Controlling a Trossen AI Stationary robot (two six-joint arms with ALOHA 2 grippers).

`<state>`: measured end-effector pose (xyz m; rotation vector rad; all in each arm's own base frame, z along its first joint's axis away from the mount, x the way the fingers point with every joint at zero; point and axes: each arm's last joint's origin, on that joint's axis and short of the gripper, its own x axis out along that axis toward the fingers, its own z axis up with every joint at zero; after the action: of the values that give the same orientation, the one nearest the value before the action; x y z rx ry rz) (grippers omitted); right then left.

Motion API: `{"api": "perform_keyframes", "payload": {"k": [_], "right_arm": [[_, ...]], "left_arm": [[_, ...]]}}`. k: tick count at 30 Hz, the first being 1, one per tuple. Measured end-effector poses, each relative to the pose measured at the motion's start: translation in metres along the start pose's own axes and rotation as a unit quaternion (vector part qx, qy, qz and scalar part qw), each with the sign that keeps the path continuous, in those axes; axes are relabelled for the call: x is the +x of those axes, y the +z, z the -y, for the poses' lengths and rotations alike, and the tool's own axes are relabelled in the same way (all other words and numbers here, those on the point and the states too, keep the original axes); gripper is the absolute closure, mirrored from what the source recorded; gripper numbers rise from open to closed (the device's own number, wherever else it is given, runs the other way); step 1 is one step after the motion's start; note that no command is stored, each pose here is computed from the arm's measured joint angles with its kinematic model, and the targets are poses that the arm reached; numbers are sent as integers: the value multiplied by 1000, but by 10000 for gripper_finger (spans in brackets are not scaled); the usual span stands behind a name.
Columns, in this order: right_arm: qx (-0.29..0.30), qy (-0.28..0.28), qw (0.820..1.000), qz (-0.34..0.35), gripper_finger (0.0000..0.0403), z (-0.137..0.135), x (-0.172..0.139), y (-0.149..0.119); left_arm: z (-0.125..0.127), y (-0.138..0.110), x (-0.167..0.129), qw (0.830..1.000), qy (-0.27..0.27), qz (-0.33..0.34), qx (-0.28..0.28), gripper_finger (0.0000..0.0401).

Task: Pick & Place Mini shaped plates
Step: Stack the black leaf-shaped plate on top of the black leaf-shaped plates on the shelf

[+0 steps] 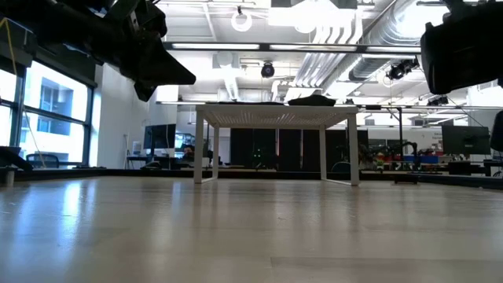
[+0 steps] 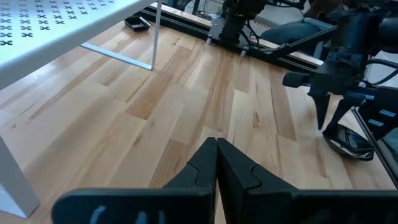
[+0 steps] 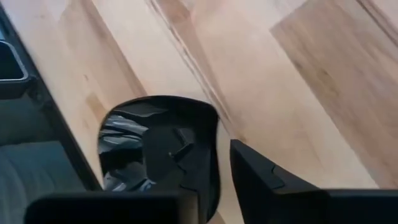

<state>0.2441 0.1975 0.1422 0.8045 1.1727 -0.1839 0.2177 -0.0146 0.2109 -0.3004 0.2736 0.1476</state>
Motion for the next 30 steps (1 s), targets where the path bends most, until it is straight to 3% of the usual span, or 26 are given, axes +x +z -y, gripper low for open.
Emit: {"api": "perform_keyframes", "payload": {"k": [8, 14, 22, 26, 30], "right_arm": [[4, 20, 1000, 8, 399, -3, 0, 5], [13, 30, 999, 12, 400, -4, 0, 9], [91, 53, 992, 64, 401, -7, -4, 24], [175, 64, 974, 126, 402, -7, -16, 35], [283, 73, 937, 193, 402, -4, -24, 44]], "left_arm": [[0, 0, 0, 1000, 1, 0, 0, 400], [0, 0, 0, 1000, 1, 0, 0, 400], [0, 0, 0, 1000, 2, -2, 0, 400], [-1, -1, 0, 1000, 4, -7, 2, 400], [-1, -3, 0, 1000, 5, -13, 3, 400]]}}
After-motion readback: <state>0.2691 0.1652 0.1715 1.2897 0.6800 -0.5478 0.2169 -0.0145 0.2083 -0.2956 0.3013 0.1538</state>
